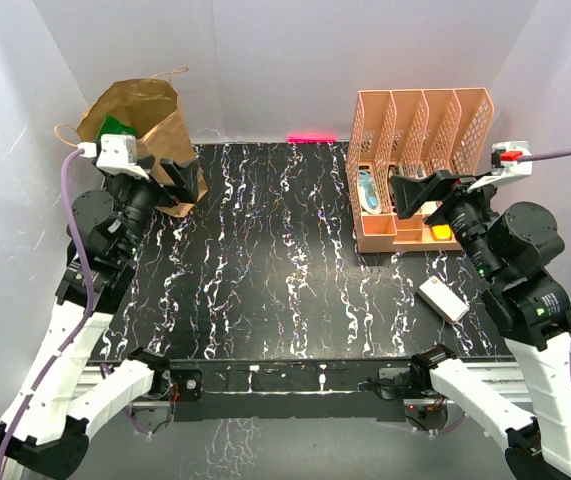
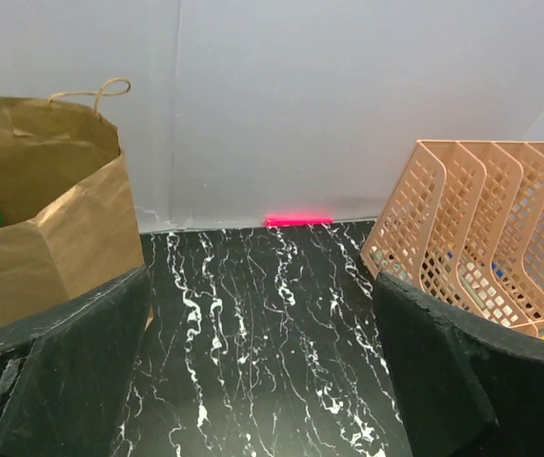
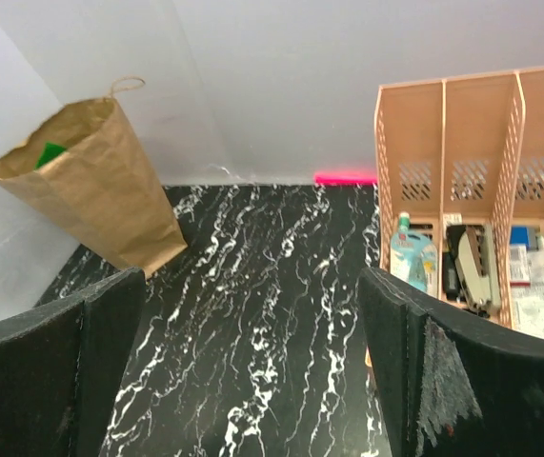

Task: Take the snacks out of the paper bag
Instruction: Move the paper bag to the center of the board.

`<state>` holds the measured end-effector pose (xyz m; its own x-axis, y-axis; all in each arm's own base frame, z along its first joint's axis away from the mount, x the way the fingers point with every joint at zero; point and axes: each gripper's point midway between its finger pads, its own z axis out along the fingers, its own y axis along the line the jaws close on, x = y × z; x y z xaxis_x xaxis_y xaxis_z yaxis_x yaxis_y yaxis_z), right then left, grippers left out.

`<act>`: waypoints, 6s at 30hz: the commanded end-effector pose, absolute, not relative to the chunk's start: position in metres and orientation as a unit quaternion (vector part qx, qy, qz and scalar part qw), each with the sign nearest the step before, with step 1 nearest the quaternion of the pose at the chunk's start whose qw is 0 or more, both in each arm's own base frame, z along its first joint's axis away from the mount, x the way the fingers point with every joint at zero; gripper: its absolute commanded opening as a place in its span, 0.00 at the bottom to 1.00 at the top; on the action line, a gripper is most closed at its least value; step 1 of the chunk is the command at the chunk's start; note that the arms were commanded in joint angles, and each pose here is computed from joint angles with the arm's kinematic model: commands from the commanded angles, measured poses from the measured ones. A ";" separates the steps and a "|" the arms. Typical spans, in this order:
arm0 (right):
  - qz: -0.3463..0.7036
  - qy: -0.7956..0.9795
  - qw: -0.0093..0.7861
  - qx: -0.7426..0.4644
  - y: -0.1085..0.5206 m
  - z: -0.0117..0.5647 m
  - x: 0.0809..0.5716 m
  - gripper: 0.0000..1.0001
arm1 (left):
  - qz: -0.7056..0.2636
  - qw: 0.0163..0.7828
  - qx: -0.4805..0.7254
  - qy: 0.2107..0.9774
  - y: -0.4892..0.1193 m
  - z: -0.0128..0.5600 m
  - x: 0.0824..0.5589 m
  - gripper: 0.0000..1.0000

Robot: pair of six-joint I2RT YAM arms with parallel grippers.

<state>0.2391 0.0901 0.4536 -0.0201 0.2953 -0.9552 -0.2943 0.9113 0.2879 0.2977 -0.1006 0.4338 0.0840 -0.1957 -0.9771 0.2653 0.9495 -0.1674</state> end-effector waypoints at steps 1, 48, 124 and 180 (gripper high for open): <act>0.193 0.696 0.691 0.037 0.080 0.439 0.249 0.98 | -0.154 0.720 0.007 0.676 -0.096 0.421 0.305 0.98; 0.157 0.678 0.718 0.009 0.055 0.394 0.204 0.98 | -0.141 0.501 -0.465 0.717 0.113 0.382 0.414 0.99; 0.201 0.677 0.707 0.033 0.070 0.387 0.220 0.98 | -0.394 0.495 -0.395 0.666 0.072 0.374 0.460 0.00; 0.471 0.726 0.486 -0.121 0.351 0.352 0.338 0.98 | -0.019 0.503 -0.215 0.837 0.006 0.331 0.198 0.00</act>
